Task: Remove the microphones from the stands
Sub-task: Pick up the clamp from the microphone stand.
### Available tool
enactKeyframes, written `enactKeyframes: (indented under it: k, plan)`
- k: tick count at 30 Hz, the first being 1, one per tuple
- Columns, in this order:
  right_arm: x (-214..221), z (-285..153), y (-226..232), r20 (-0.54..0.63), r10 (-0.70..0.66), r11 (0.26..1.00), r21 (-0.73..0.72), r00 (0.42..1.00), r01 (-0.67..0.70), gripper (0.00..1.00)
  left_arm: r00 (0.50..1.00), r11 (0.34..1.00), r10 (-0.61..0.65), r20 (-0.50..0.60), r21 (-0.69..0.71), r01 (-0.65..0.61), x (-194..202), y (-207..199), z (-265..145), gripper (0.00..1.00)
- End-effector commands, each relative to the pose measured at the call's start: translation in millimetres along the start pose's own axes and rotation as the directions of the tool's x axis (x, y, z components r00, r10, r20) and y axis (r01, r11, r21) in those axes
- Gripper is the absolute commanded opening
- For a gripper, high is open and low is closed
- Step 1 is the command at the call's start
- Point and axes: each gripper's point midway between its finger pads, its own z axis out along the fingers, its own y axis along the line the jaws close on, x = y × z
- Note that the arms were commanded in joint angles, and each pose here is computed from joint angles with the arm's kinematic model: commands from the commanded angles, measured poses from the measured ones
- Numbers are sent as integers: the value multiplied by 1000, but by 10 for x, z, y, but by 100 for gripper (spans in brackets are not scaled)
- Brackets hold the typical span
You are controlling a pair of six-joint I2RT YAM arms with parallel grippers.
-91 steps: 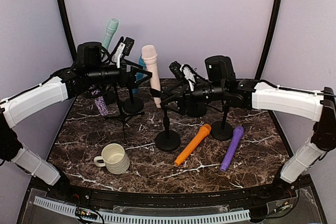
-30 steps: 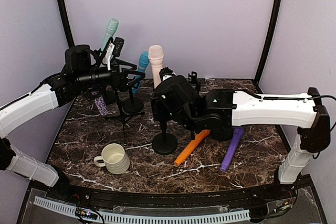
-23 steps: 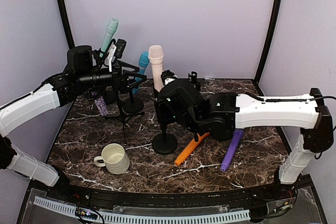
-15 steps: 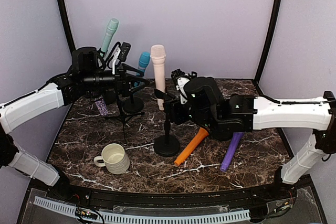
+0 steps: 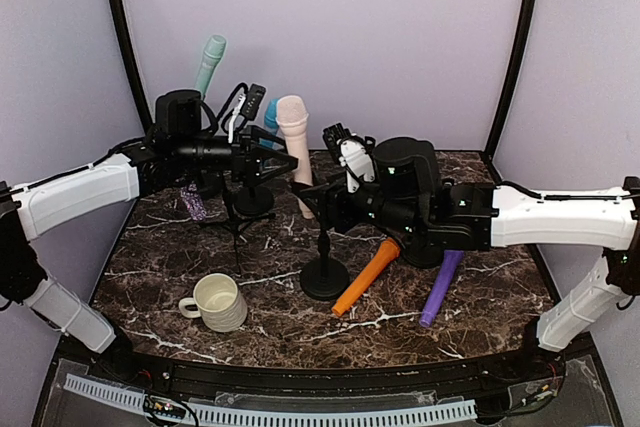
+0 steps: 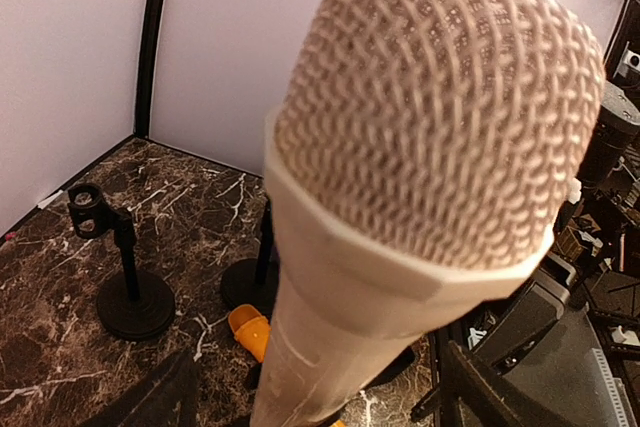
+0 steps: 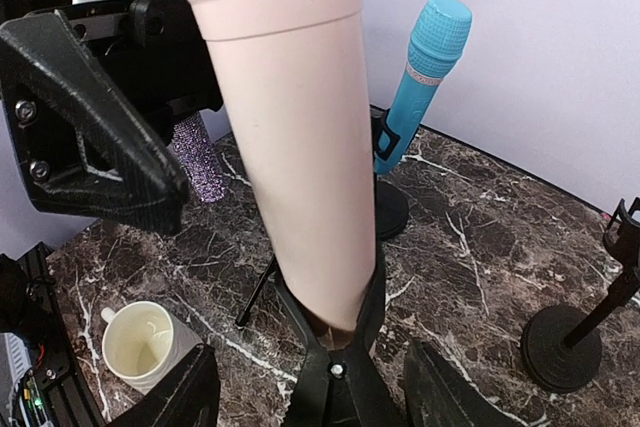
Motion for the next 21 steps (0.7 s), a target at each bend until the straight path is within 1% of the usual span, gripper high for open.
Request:
enactKeyframes:
  k: [1, 8, 9, 11, 12, 13, 14, 15, 16, 21]
  plan:
    - [-57, -2, 52, 39, -2, 999, -33, 999, 3, 65, 997, 993, 58, 56, 98, -64, -239, -220, 43, 86]
    - [16, -35, -23, 26, 8, 1000, -12, 1000, -8, 67, 996, 992, 72, 56, 102, -78, -292, -160, 189, 86]
    - [20, -48, -37, 28, 13, 1000, -10, 1000, -12, 67, 996, 992, 76, 55, 94, -81, -293, -144, 202, 85]
    - [25, -74, -79, 33, 22, 1000, -3, 999, -22, 68, 995, 993, 89, 46, 75, -92, -282, -109, 232, 80]
    - [33, -86, -97, 34, 27, 1000, 0, 999, -27, 68, 994, 993, 98, 41, 69, -101, -265, -102, 233, 74]
    - [39, -99, -115, 36, 30, 1000, 3, 999, -30, 68, 993, 992, 112, 43, 54, -114, -267, -89, 223, 71]
    - [47, -110, -123, 37, 31, 1000, 3, 999, -31, 69, 993, 992, 115, 40, 47, -117, -243, -83, 219, 65]
    - [53, -115, -131, 37, 31, 1000, 4, 999, -31, 69, 990, 991, 130, 45, 33, -132, -256, -83, 201, 62]
    - [51, -118, -137, 37, 30, 1000, 4, 999, -31, 70, 990, 990, 135, 44, 27, -136, -232, -77, 198, 57]
    - [14, -88, -120, 39, 21, 1000, 1, 999, -21, 72, 982, 984, 177, 59, 12, -178, -236, -120, 147, 44]
